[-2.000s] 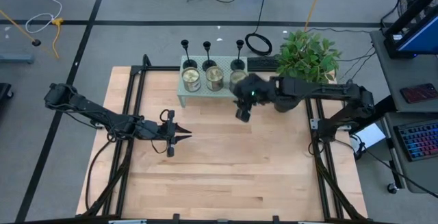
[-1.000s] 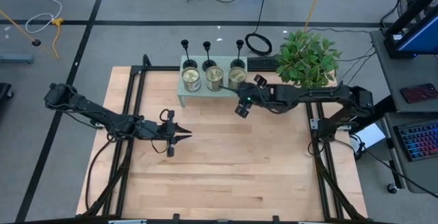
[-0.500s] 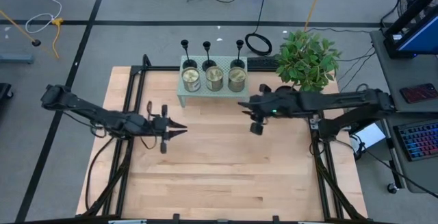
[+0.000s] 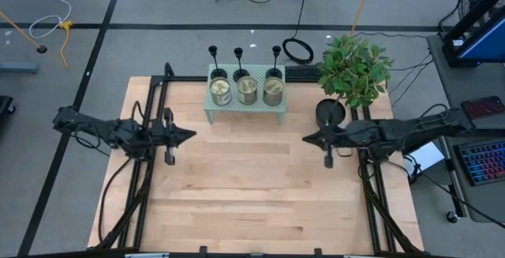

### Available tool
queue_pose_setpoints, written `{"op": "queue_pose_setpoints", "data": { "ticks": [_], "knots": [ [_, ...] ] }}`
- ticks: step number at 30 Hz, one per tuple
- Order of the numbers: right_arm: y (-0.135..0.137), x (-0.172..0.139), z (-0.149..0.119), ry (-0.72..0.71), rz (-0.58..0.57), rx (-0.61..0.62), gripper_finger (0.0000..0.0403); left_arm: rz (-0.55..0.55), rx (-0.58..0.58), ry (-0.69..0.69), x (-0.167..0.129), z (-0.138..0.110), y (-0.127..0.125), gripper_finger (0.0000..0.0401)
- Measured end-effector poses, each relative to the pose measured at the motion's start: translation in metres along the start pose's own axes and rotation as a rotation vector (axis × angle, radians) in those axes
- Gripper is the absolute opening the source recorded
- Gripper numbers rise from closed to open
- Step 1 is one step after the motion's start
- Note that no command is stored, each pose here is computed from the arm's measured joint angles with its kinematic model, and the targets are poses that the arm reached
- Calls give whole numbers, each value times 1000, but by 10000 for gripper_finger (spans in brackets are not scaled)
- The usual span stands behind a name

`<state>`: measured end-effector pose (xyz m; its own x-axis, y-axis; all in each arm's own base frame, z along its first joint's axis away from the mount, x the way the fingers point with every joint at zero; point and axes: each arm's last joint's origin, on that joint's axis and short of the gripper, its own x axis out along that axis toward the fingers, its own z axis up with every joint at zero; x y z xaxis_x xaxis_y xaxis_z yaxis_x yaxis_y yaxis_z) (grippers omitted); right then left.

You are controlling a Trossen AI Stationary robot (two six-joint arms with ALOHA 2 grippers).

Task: Pick & Place candle stick holders
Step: Return to home position

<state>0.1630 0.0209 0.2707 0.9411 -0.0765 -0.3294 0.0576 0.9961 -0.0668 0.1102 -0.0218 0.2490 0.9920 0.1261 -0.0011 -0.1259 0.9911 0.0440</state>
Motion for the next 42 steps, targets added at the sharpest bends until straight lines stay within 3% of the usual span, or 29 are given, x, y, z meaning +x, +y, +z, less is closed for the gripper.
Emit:
{"op": "queue_pose_setpoints", "data": {
  "ticks": [4,15,24,37,42],
  "knots": [
    [-3,-14,-18,-105,27,-5,3,-72,-48,16,-5,-2,0,10],
    [-9,-34,-62,-211,21,-4,1,-66,22,58,-5,-6,0,3],
    [-11,-44,-74,-298,15,-21,1,-64,54,36,1,-40,-4,4],
    [-14,-59,-77,-390,38,-23,1,-78,27,-76,2,-71,-6,4],
    [-12,-54,-82,-405,61,-23,1,-108,22,-90,2,-70,-7,17]
  ]
}}
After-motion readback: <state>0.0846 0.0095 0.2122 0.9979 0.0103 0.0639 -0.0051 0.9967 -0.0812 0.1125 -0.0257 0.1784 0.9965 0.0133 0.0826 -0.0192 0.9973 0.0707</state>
